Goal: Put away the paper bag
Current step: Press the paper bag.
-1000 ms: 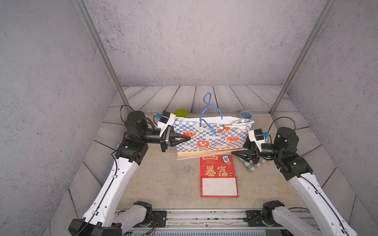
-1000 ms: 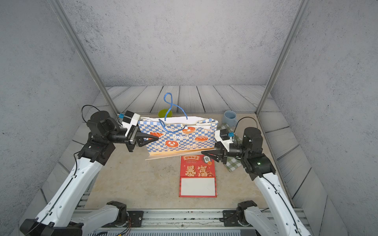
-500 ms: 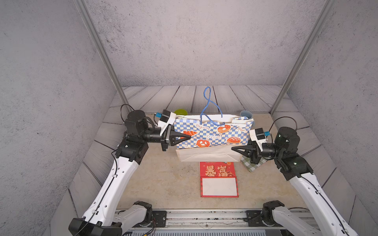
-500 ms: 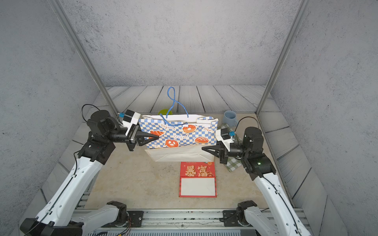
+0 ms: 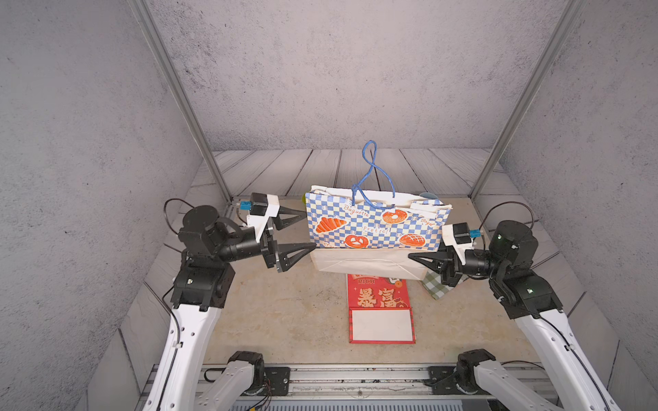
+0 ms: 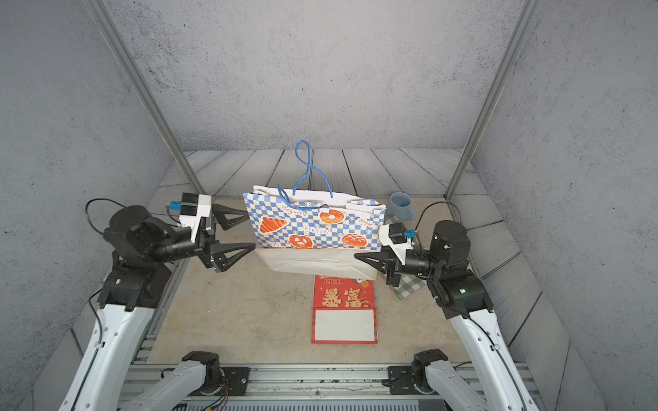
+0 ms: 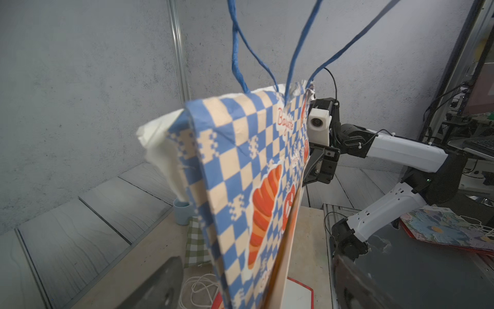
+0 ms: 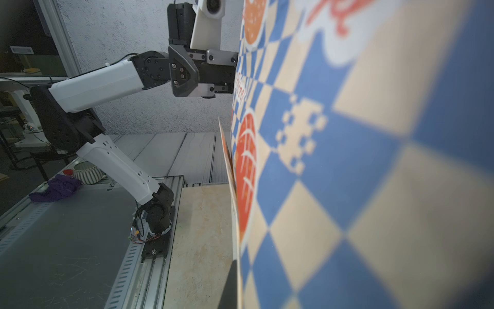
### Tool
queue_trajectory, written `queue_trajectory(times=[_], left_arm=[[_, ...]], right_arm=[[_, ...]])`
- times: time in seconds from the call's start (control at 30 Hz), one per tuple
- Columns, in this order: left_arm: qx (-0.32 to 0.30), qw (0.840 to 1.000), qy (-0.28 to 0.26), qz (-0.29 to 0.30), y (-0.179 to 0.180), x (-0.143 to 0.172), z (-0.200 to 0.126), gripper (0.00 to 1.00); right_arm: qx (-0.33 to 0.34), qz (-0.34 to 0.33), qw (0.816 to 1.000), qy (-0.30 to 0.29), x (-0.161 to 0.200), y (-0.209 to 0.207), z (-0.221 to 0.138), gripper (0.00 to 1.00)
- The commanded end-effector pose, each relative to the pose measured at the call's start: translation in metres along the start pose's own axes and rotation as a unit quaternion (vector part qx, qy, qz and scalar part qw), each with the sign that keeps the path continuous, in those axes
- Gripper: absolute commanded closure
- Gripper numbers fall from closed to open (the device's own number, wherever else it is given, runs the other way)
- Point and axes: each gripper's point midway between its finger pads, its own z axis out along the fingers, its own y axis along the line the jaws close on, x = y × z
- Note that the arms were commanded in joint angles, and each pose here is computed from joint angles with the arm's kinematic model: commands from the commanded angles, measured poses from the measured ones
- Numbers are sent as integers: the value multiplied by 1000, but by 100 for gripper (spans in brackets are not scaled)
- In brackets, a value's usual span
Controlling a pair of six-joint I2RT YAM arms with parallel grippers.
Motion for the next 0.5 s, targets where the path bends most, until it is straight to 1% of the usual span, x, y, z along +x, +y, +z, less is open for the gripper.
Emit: queue_trajectory(times=[0.0,0.07,0.13,0.2,0.37,0.47], left_arm=[[-12,1000,-12,-13,-4,-2,-4,8],[-9,1000,-6,-29,-2,5,-3,7],[9,999,0,-48,1,14,2,1],[26,998,2,-60,3,18,8,1],[53,997,12,-63,8,28,30,1],[82,995,10,-63,5,26,35,1]], right_arm=[[27,-32,999,8,-16,4,-8,100],[25,-38,999,2,-25,5,-10,100],[18,-42,999,-7,-35,7,-10,100],[9,-41,999,-16,-43,9,-10,100],[-28,-34,998,-38,-54,19,-10,100],[-36,-30,998,-40,-55,22,-10,100]])
